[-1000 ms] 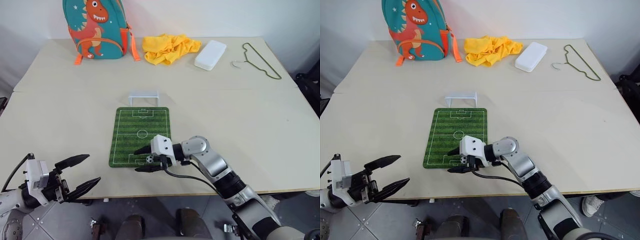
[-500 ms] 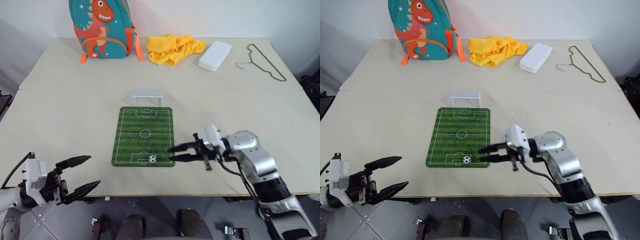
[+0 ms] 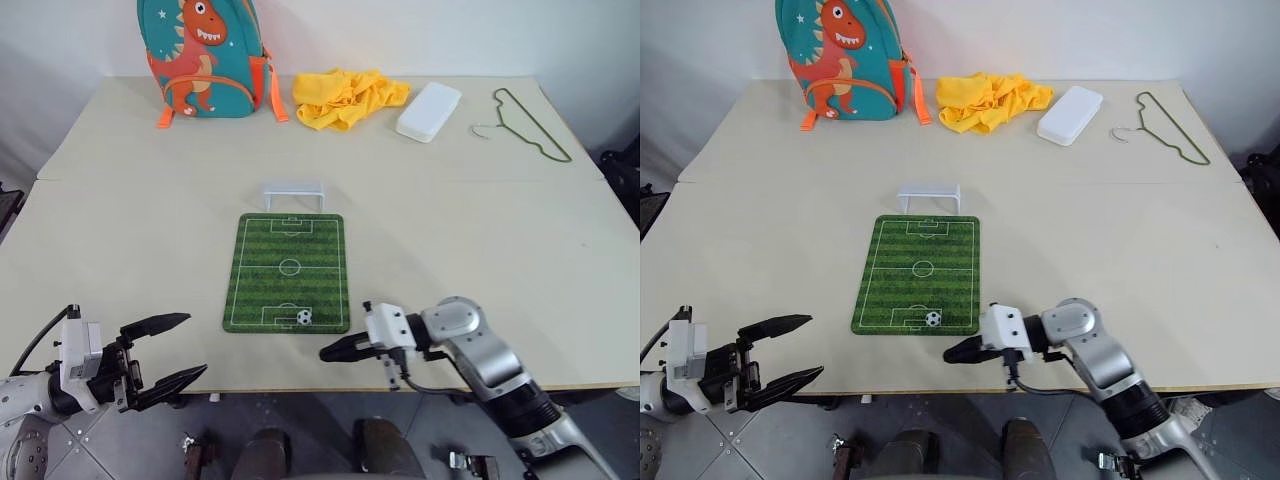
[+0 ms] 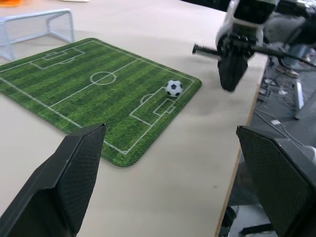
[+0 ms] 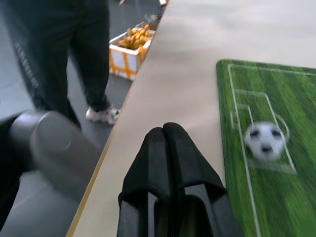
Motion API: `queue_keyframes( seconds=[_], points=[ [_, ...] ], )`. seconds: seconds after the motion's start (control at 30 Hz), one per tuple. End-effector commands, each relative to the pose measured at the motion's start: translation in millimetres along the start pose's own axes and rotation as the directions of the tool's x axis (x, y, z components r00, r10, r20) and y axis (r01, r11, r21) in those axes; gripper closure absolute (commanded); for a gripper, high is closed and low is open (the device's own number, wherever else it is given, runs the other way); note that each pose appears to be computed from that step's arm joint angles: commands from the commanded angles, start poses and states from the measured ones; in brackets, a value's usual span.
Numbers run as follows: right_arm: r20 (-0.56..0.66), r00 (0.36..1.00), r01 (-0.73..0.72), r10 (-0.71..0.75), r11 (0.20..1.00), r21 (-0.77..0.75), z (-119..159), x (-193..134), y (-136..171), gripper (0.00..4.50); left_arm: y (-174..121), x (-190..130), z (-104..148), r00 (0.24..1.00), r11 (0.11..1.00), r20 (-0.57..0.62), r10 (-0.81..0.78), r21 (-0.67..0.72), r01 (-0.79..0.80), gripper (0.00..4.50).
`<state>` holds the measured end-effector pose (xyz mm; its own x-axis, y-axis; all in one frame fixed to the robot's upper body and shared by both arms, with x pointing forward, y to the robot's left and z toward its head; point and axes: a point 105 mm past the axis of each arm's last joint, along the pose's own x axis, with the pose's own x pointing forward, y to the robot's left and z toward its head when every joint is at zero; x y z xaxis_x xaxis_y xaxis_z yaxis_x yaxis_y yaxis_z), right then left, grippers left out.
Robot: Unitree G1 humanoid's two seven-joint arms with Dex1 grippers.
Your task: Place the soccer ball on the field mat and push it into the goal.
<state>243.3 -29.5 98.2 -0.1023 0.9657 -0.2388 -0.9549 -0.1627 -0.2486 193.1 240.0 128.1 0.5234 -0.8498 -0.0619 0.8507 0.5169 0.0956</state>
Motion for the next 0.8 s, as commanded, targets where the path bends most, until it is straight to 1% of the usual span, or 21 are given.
queue_keyframes(
  seconds=[0.03, 0.33, 0.4, 0.5, 0.57, 0.7, 0.77, 0.8],
  points=[
    [0.004, 0.999, 0.049, -0.049, 0.999, -0.019, 12, 16, -9, 4.48, -2, -1, 4, 1.000, 1.000, 0.014, 0.018, 0.002, -0.018, 0.00],
    [-0.041, 0.994, 0.098, -0.098, 0.995, 0.007, 6, 29, -19, 4.48, -5, -5, 5, 1.000, 1.000, 0.003, 0.023, 0.001, -0.023, 0.00],
    [-0.040, 0.992, 0.117, -0.117, 0.993, 0.002, 7, 28, -27, 4.48, -4, -5, 5, 1.000, 1.000, 0.004, 0.026, 0.002, -0.026, 0.00],
    [-0.042, 0.986, 0.160, -0.161, 0.987, -0.021, 9, 25, -43, 4.48, -4, -5, 5, 1.000, 1.000, 0.006, 0.031, 0.002, -0.031, 0.00],
    [-0.038, 0.969, 0.244, -0.246, 0.969, -0.051, 14, 19, -66, 4.48, -2, -4, 5, 0.999, 0.999, 0.016, 0.042, 0.000, -0.042, 0.00],
    [0.006, 0.910, 0.412, -0.415, 0.901, -0.136, 30, 4, -108, 4.48, 4, 0, 8, 0.993, 0.995, 0.065, 0.099, -0.018, -0.098, 0.00],
    [0.039, 0.889, 0.456, -0.457, 0.871, -0.185, 36, -3, -118, 4.48, 9, 3, 9, 0.986, 0.990, 0.096, 0.139, -0.031, -0.137, 0.00],
    [0.060, 0.868, 0.494, -0.493, 0.846, -0.201, 39, -9, -123, 4.48, 13, 4, 10, 0.978, 0.985, 0.119, 0.172, -0.040, -0.169, 0.00]
  ],
)
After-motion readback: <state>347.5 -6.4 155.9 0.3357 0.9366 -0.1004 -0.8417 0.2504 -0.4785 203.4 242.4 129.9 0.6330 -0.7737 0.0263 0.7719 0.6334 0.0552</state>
